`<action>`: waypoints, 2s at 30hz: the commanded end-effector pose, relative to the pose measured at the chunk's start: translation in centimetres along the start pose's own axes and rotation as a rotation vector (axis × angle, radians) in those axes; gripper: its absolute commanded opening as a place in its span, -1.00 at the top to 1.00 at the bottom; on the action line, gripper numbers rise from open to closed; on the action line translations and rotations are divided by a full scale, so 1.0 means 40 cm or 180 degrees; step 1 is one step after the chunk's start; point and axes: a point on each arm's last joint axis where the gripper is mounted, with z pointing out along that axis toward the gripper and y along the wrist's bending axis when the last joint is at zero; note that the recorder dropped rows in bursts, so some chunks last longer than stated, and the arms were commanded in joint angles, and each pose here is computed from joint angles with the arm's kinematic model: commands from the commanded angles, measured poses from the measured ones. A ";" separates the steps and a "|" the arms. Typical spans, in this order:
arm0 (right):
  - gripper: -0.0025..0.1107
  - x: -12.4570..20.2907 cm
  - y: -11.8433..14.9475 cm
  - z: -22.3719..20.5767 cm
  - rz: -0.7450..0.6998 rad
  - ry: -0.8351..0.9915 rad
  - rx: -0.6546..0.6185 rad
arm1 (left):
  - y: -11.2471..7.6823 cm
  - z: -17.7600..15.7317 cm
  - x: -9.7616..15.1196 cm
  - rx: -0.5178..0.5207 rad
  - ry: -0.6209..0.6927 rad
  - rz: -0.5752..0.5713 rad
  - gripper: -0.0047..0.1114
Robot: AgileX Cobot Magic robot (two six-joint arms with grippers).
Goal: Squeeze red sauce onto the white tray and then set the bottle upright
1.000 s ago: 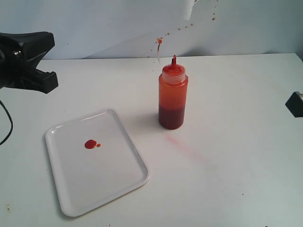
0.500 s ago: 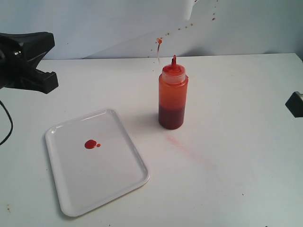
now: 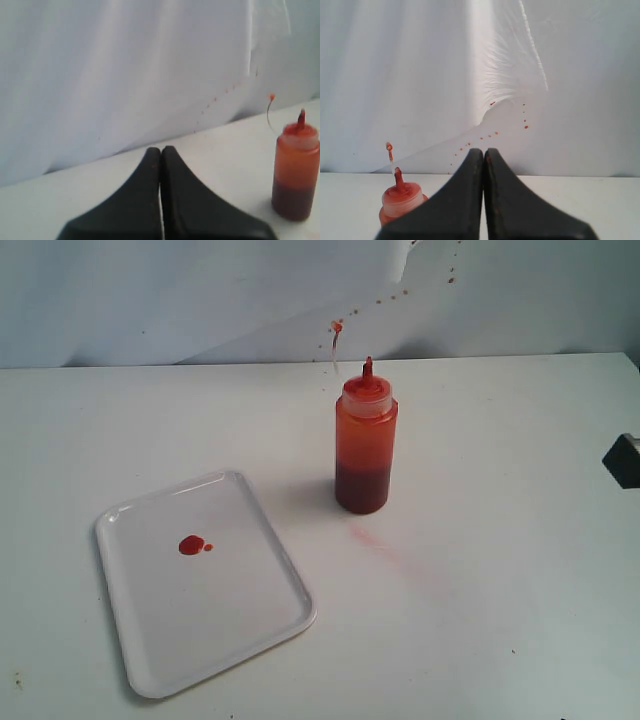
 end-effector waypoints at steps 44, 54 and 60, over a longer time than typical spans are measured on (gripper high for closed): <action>0.96 0.000 -0.002 -0.003 -0.0023 -0.0019 0.0008 | 0.030 -0.207 0.169 -0.1009 -0.0977 -0.1203 0.92; 0.96 0.000 -0.002 -0.003 -0.0018 -0.0017 0.0010 | 0.012 -0.163 0.263 -0.0877 -0.0445 -0.0377 0.92; 0.96 0.000 -0.002 -0.003 -0.0018 -0.0017 0.0010 | 0.009 -0.147 0.314 -0.0864 -0.0228 -0.0262 0.92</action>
